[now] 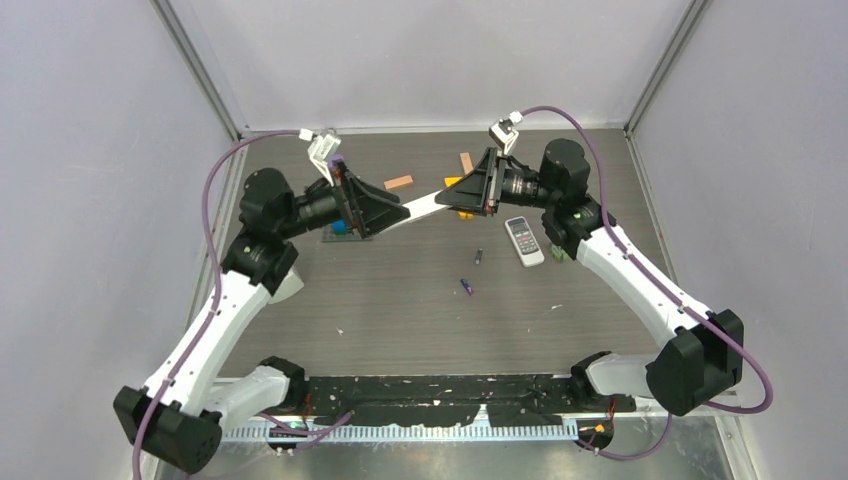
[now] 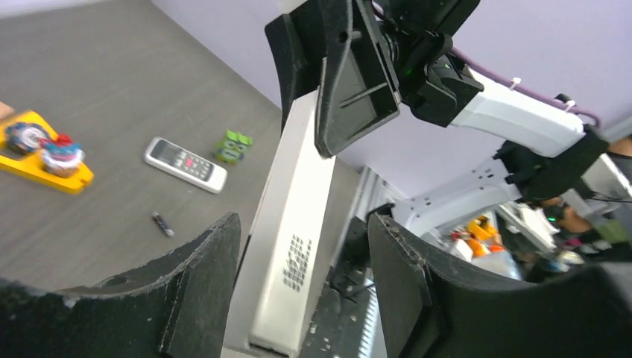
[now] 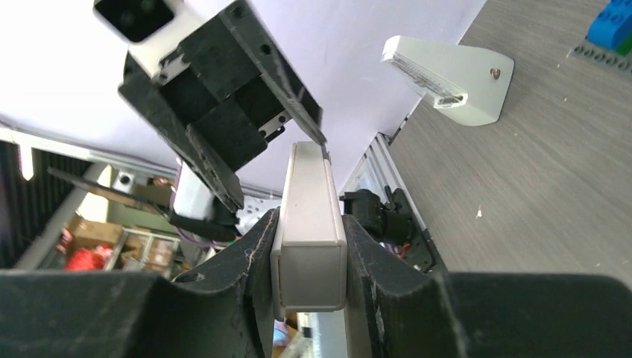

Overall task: Load the batteries into the remote control
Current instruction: Adjust the remote control.

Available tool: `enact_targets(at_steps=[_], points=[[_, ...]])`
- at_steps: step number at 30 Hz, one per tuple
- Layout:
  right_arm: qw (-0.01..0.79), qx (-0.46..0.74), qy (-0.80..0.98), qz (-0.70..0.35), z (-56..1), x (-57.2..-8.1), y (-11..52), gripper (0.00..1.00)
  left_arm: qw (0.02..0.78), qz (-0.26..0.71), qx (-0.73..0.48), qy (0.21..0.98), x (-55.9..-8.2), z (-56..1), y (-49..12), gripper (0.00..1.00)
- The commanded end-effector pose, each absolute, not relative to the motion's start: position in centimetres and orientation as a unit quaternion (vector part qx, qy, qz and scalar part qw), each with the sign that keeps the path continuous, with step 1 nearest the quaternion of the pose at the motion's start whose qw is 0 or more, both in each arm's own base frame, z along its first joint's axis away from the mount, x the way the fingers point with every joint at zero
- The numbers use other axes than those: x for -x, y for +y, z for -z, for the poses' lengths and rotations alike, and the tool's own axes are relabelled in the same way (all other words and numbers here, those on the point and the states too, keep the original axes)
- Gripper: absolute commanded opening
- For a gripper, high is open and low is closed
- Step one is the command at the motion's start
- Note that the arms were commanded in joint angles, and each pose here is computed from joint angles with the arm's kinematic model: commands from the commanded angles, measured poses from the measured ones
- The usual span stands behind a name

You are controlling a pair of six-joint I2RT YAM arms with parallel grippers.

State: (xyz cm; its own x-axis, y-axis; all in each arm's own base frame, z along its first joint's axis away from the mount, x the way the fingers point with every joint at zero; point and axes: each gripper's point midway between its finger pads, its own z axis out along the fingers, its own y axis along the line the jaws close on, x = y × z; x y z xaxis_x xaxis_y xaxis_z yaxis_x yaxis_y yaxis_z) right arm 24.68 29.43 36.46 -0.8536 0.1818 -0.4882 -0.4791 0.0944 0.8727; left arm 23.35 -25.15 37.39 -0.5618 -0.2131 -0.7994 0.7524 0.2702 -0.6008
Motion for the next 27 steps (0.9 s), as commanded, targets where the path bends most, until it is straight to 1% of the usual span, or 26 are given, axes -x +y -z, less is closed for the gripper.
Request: enact_targets(at_steps=[1,5,12,17,22,25,27], points=[[0.225,0.039,0.704,-0.673,-37.7,-25.1,29.3,0.06,0.564,0.495,-0.206,0.628,-25.7,-38.4,-23.3,0.64],[0.198,0.003,0.703,-0.683,-37.5,-25.3,29.4,0.06,0.607,0.475,-0.230,0.594,-25.4,-37.9,-22.9,0.64],[0.177,-0.017,0.689,-0.702,-38.3,-25.1,29.4,0.06,0.689,0.470,-0.269,0.482,-23.1,-38.2,-22.2,0.64],[0.171,-0.023,0.690,-0.703,-38.3,-25.2,29.4,0.06,0.697,0.461,-0.291,0.466,-22.4,-38.2,-22.2,0.57],[0.162,-0.031,0.695,-0.700,-37.6,-25.3,29.5,0.06,0.711,0.462,-0.305,0.433,-21.7,-38.9,-22.2,0.52],[0.158,-0.036,0.694,-0.702,-37.5,-25.4,29.5,0.06,0.706,0.465,-0.320,0.429,-21.5,-38.5,-22.5,0.48],[0.155,-0.038,0.692,-0.704,-37.5,-25.4,29.6,0.06,0.700,0.467,-0.331,0.427,-21.3,-38.2,-22.7,0.47]])
